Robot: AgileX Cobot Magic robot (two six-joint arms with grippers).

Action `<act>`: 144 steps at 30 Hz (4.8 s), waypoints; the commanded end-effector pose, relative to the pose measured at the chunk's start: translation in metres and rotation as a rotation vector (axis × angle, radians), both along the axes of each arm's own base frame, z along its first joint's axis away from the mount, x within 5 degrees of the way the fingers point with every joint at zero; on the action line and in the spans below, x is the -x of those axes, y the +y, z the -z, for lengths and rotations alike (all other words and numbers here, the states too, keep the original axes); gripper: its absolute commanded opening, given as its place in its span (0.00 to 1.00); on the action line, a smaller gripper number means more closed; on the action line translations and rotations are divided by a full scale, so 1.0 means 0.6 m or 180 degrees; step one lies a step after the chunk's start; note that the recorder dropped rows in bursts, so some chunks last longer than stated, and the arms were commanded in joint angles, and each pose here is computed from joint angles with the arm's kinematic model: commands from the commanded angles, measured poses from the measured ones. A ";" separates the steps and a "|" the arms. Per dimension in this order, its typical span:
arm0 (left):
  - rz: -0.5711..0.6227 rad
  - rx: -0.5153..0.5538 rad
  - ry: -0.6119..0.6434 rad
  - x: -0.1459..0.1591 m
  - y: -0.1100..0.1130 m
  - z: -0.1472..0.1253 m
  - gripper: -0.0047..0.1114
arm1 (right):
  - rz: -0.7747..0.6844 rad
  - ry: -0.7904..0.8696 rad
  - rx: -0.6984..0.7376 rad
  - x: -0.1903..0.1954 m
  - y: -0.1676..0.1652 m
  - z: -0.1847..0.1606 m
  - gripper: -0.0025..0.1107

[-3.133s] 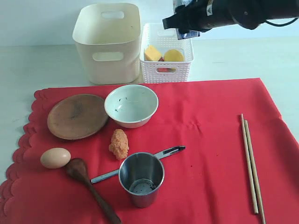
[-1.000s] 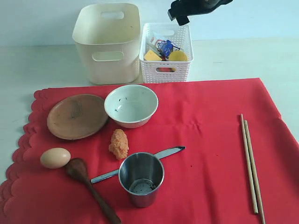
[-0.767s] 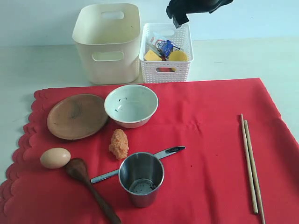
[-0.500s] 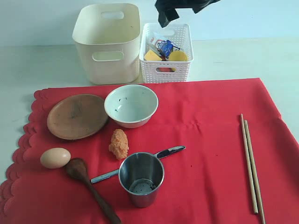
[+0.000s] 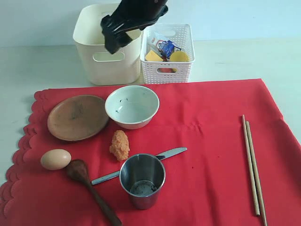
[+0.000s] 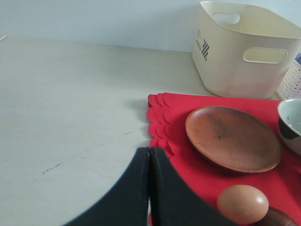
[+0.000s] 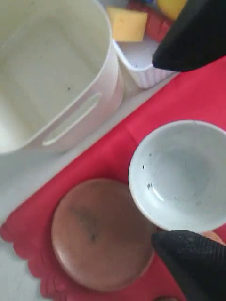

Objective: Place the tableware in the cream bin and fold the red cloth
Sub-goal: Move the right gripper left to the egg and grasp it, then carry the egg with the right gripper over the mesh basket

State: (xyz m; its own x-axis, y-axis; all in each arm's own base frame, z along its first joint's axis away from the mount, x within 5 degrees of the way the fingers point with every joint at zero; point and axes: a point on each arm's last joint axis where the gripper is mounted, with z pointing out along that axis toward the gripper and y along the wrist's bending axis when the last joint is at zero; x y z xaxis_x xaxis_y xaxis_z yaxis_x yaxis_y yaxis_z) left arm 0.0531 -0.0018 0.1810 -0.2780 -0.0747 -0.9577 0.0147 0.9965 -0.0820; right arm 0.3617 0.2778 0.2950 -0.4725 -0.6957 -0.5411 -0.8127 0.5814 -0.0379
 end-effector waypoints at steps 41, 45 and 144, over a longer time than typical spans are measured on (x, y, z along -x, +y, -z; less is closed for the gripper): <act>-0.0014 -0.0001 -0.0036 0.000 0.000 0.000 0.04 | -0.1854 0.0229 0.0555 0.190 0.246 0.213 0.66; -0.0014 -0.0001 -0.0036 0.000 0.000 0.000 0.04 | -0.1884 0.0164 0.0592 0.193 0.252 0.227 0.66; -0.0014 -0.0001 -0.0036 0.000 0.000 0.000 0.04 | 0.0365 -0.0554 0.0112 0.029 -0.030 -0.092 0.02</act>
State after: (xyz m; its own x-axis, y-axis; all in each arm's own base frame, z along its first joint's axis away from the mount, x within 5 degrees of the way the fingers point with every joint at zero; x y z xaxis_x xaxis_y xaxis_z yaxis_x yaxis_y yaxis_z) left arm 0.0531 -0.0018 0.1810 -0.2780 -0.0747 -0.9577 0.0147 0.9965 -0.0820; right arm 0.3360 0.2752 0.3442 -0.4162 -0.6944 -0.5869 -0.7541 0.6243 -0.2039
